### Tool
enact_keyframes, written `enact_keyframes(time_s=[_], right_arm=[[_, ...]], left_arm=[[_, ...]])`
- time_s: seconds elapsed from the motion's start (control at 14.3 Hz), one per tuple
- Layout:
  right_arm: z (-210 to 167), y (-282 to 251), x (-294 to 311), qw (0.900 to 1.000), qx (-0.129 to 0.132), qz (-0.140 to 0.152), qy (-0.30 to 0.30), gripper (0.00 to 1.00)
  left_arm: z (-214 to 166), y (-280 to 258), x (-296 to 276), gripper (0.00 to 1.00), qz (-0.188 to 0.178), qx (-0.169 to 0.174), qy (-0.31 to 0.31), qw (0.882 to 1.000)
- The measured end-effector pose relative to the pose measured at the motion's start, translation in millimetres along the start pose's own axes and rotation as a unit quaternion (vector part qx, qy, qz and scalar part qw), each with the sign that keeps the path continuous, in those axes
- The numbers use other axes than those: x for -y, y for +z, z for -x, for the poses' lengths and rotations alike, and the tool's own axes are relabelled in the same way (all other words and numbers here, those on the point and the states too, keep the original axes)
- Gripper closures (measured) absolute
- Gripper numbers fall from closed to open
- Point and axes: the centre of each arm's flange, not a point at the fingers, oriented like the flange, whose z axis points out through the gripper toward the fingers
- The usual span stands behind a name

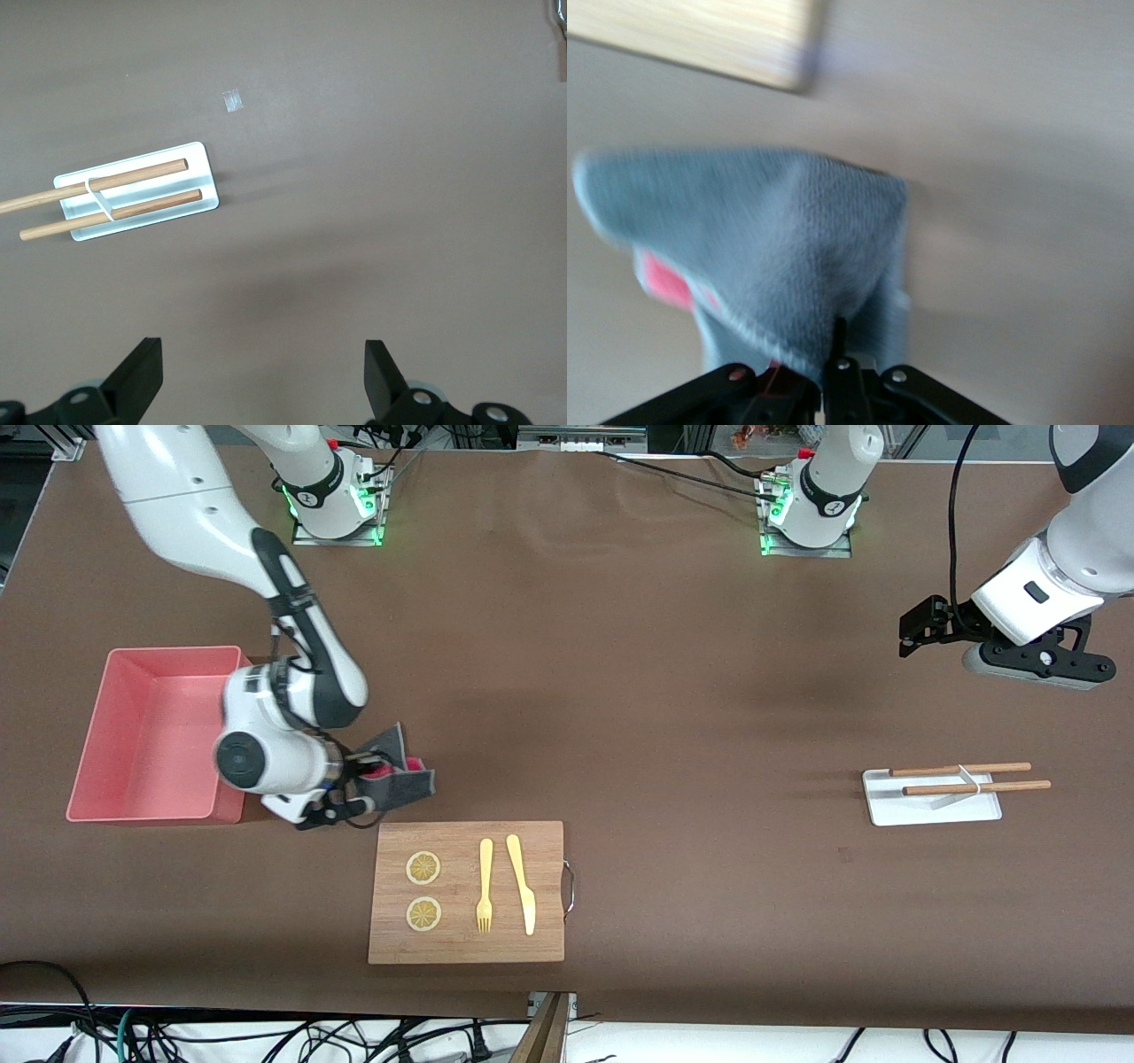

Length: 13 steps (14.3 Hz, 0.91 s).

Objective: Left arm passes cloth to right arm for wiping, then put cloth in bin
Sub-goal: 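Move the cloth over the pink bin and open the right gripper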

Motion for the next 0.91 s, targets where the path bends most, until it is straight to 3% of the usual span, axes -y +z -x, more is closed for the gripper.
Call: enact_keyframes(time_s=[0.21,0.49,0.7,0.91], right_arm=[[26,-25,-48,1.0,0.017,0.003,-0.026,0.98],[54,-87,-44,0.998,0.044,0.001,-0.033,0.98],[85,-153,-37,0.998,0.047,0.001,-0.031,0.98],[122,-216,-43,0.999,0.033,0.002,-0.025,0.98]], left_arm=[[0,0,-2,0.0,0.0,0.0,0.002,1.0],[0,0,-2,0.0,0.0,0.0,0.002,1.0],[0,0,0,0.0,0.0,0.0,0.0,1.0],[0,0,2,0.0,0.0,0.0,-0.002,1.0]])
